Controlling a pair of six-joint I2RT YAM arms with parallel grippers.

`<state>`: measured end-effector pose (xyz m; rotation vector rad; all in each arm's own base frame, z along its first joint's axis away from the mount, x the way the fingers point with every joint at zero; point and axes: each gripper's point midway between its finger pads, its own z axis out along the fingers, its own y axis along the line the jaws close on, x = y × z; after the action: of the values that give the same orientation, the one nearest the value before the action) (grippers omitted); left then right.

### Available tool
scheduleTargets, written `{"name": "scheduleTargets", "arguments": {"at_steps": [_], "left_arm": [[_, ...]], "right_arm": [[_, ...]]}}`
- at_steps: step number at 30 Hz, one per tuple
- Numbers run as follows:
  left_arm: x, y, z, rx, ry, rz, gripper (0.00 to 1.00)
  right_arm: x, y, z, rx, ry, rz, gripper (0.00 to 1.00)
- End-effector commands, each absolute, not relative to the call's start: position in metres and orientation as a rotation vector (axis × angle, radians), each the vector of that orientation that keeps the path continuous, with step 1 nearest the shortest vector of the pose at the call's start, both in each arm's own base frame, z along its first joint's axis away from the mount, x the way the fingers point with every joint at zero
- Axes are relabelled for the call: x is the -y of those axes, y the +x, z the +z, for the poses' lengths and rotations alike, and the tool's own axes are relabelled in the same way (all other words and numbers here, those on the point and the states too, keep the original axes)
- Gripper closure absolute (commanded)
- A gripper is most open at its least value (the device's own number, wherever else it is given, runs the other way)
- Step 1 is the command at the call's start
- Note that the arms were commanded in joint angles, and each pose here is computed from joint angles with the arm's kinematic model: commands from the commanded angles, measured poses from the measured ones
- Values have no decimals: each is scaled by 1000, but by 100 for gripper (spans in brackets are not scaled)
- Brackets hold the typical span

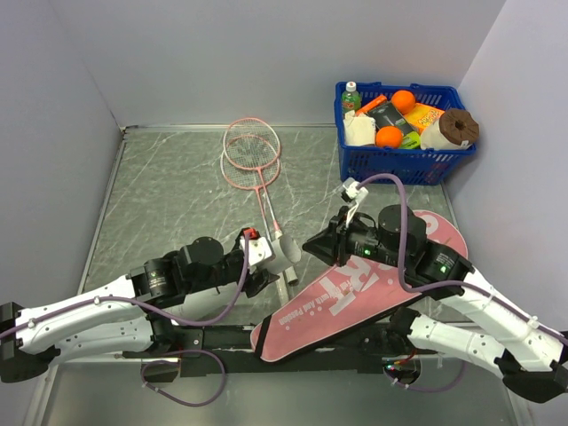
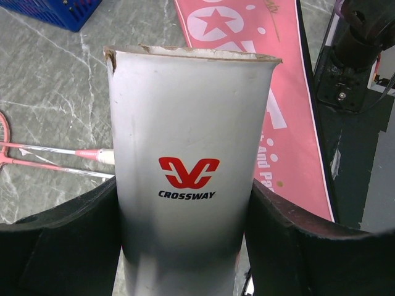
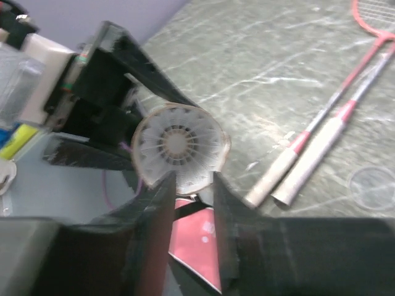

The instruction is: Pack up the badminton gear

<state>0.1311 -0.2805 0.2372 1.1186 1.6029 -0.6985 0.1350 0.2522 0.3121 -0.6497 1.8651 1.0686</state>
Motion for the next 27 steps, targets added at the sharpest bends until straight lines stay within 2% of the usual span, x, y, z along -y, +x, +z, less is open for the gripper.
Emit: {"name": "scheduleTargets", "arguments": {"at_steps": [1,2,7,16,27], "left_arm": [[289,134,277,-1513,1026,-760,99],[288,134,277,-1514,1025,-759,99],[287,137,276,-1527,1016,-741,99],[285,137,278,-1527,1015,-734,99],[281,144,273,-1573,1003,-682,99]], "right_arm": [[-243,155,309,-1888,-550,954,74],[-241,162,302,-1910,-527,917,75],[-231,199,265,-2001,-401,749,62],[-227,251,154,-2293,-212,646,65],[-243,274,88,-2454,-140,569,58]]}}
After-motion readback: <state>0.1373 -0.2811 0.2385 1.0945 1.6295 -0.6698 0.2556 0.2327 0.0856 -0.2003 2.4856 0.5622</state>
